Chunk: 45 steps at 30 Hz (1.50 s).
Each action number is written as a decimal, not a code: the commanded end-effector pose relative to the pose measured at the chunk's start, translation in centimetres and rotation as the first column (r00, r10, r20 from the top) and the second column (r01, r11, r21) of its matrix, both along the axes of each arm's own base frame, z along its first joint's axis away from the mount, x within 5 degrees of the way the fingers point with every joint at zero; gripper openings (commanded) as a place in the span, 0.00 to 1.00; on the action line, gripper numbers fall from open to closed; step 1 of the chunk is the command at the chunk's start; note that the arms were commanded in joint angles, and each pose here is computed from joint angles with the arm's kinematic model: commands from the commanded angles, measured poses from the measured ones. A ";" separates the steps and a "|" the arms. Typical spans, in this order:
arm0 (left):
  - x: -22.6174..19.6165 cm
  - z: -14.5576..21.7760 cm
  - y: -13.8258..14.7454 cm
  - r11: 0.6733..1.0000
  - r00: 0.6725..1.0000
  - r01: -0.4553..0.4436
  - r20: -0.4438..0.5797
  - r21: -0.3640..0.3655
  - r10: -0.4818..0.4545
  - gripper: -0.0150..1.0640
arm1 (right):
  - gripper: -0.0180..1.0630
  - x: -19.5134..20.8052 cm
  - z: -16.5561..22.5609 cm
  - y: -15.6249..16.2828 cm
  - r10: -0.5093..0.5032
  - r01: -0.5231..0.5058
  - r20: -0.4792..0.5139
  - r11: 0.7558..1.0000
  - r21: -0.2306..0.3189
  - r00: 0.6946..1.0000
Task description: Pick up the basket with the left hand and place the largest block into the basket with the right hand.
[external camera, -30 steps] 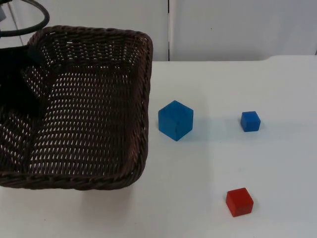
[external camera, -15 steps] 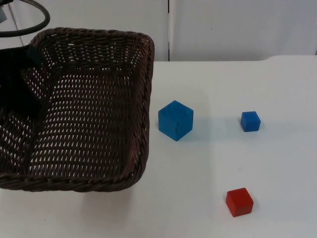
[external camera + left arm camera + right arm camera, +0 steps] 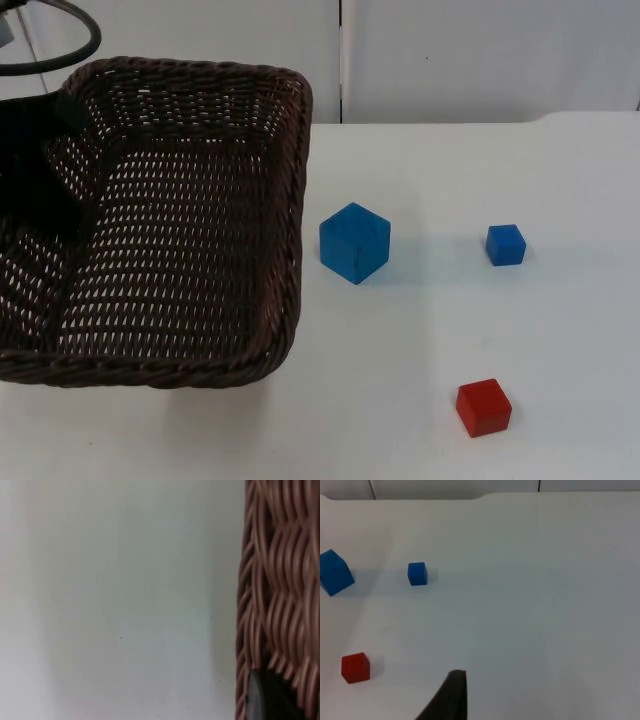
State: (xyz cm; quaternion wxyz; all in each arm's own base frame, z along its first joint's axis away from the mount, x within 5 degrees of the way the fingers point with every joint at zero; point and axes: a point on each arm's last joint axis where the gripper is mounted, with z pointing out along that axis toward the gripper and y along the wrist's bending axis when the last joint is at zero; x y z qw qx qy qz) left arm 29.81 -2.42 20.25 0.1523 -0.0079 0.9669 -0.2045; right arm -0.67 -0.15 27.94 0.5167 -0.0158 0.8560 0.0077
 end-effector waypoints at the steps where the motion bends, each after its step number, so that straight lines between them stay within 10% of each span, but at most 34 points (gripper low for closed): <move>1: 0.0 0.6 -0.2 1.000 1.000 -0.008 0.010 -0.022 0.009 0.01 | 0.99 -0.1 0.2 0.0 -0.010 0.010 0.017 1.000 0.000 1.000; 11: 0.0 0.6 -0.2 1.000 1.000 -0.009 0.010 -0.023 0.010 0.01 | 0.99 2.0 3.7 0.0 -0.011 0.011 0.099 1.000 -0.003 0.995; 30: 0.0 0.6 -0.2 1.000 1.000 -0.009 0.010 -0.023 0.010 0.01 | 0.99 16.0 8.7 0.8 0.025 -0.034 -0.181 0.998 -0.047 0.983; 45: 0.0 0.6 -0.2 1.000 1.000 -0.009 0.010 -0.023 0.010 0.01 | 0.99 23.7 5.0 3.2 0.241 -0.223 -0.300 0.970 0.096 0.923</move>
